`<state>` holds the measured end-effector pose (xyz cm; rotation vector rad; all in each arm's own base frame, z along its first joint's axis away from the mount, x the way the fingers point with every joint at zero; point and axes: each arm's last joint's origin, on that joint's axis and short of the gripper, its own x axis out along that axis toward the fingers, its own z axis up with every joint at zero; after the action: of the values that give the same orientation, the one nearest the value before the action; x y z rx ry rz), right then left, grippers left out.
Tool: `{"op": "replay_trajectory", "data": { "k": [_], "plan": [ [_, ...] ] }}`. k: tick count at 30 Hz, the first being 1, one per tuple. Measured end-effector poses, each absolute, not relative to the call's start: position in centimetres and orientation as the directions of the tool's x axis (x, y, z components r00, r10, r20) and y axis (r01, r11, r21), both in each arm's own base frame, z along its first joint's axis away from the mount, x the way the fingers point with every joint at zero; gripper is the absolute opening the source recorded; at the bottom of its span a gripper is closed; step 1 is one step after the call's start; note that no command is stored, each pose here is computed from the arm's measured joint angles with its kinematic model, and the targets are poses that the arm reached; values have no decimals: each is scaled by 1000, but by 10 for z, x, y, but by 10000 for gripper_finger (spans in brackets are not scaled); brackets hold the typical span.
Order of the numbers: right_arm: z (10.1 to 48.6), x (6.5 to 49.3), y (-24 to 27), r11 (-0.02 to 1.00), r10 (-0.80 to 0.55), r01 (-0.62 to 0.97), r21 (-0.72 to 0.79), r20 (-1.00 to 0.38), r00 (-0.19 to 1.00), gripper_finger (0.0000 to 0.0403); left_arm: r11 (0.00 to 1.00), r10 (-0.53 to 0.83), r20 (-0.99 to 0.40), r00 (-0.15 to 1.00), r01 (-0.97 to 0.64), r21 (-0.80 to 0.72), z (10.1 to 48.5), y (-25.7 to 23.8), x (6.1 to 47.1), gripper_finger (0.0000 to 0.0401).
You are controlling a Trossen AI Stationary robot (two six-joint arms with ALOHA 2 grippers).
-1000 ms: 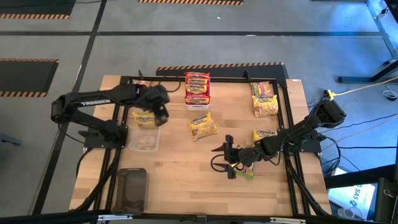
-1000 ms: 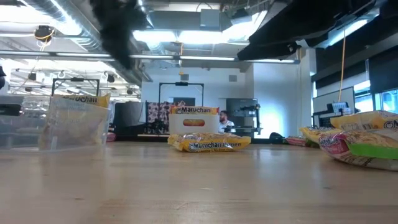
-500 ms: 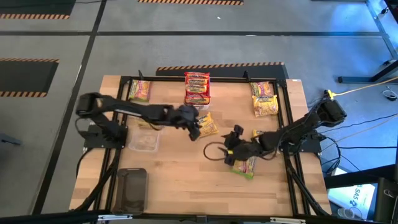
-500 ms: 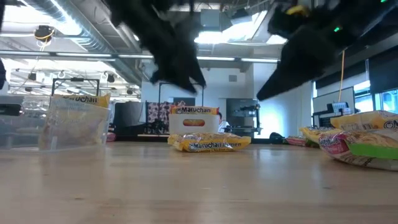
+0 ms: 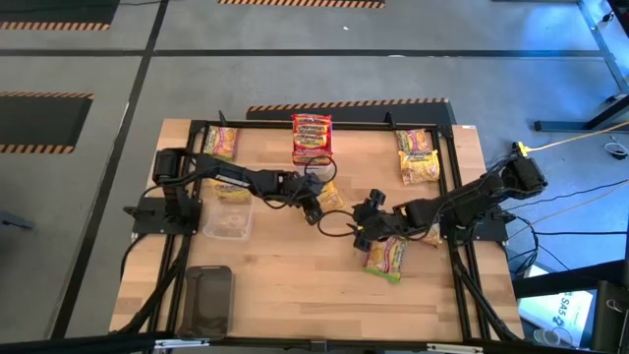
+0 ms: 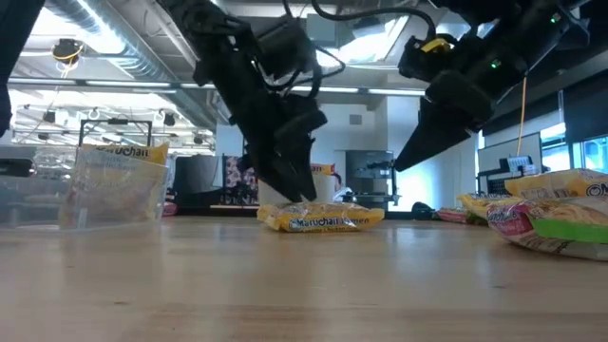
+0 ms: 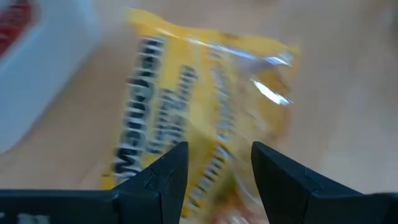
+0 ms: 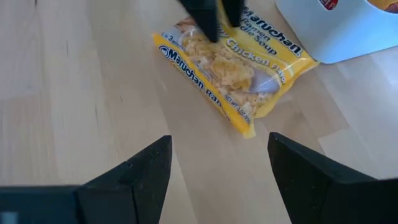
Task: Sort Maruchan noodles
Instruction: Put the yellow noodle pack into the transparent bin
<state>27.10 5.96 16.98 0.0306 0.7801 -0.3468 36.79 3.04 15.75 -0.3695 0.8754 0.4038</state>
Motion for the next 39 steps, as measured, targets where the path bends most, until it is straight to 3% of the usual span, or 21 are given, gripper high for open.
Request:
{"op": "replay_trajectory", "data": {
  "k": [11,20,30,39],
  "plan": [
    [200,251,56,962,-202,274,-12,-708,677,241,956,80,-786,613,-270,-114,158,-40,368,169],
    [212,262,25,950,-47,239,203,-663,747,241,940,176,-695,697,-329,-93,192,-86,351,169],
    [169,298,-37,911,-125,346,224,-650,750,241,922,226,-712,665,-382,-65,156,-127,347,169],
    [125,310,-48,910,-141,374,178,-716,684,241,885,294,-739,607,-465,-30,127,-125,350,169]
  ]
}}
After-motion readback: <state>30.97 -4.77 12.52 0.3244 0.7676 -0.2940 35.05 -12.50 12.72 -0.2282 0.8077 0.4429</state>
